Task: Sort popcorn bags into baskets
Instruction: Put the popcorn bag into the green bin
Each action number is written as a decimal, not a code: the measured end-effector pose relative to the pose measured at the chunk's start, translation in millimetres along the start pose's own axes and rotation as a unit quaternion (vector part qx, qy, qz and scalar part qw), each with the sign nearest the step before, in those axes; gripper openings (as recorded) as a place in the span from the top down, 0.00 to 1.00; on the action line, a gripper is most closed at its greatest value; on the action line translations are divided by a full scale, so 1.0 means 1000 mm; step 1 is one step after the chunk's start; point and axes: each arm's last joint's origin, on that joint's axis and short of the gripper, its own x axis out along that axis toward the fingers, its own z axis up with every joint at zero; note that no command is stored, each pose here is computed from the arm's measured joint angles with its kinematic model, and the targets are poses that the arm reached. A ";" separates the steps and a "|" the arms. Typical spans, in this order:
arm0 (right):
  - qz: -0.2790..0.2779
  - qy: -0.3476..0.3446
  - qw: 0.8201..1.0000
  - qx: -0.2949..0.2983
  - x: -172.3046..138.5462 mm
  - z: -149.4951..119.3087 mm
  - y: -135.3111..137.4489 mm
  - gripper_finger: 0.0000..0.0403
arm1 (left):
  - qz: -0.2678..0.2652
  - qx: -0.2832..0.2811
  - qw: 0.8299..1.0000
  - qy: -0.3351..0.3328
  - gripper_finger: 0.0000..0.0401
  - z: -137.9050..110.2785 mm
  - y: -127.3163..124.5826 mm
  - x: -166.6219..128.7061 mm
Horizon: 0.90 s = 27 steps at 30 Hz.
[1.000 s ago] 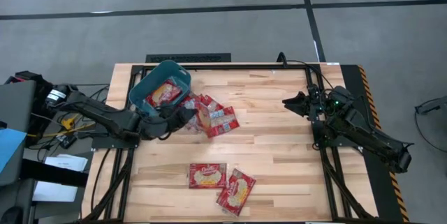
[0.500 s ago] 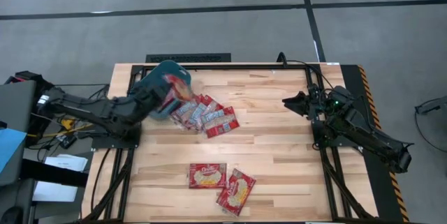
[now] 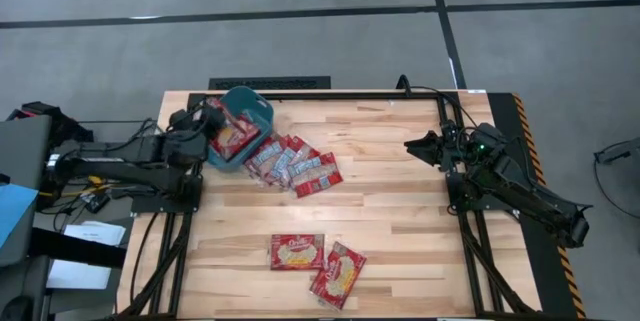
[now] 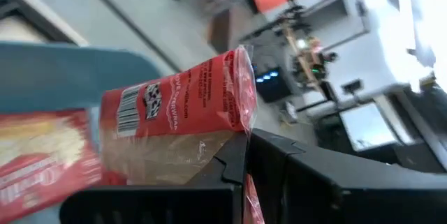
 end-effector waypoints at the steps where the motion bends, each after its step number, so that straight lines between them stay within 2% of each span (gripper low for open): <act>1: 0.000 0.000 1.000 0.000 0.000 0.000 0.000 0.36 | 0.009 0.000 1.000 -0.001 1.00 -0.002 0.004 0.002; 9: 0.000 0.000 1.000 -0.008 0.000 0.000 0.000 0.36 | 0.063 -0.018 0.998 -0.013 1.00 -0.018 0.033 0.023; 18: -0.009 0.010 1.000 -0.006 0.000 -0.002 -0.002 0.36 | 0.065 -0.041 0.997 -0.011 1.00 -0.026 0.050 0.033; 23: -0.008 0.010 1.000 -0.006 0.000 -0.002 -0.002 0.36 | 0.084 -0.022 0.996 -0.002 0.99 -0.028 0.060 0.033; 27: -0.008 0.010 1.000 -0.006 0.000 -0.002 -0.002 0.36 | 0.103 -0.008 0.995 0.012 0.95 -0.028 0.065 0.032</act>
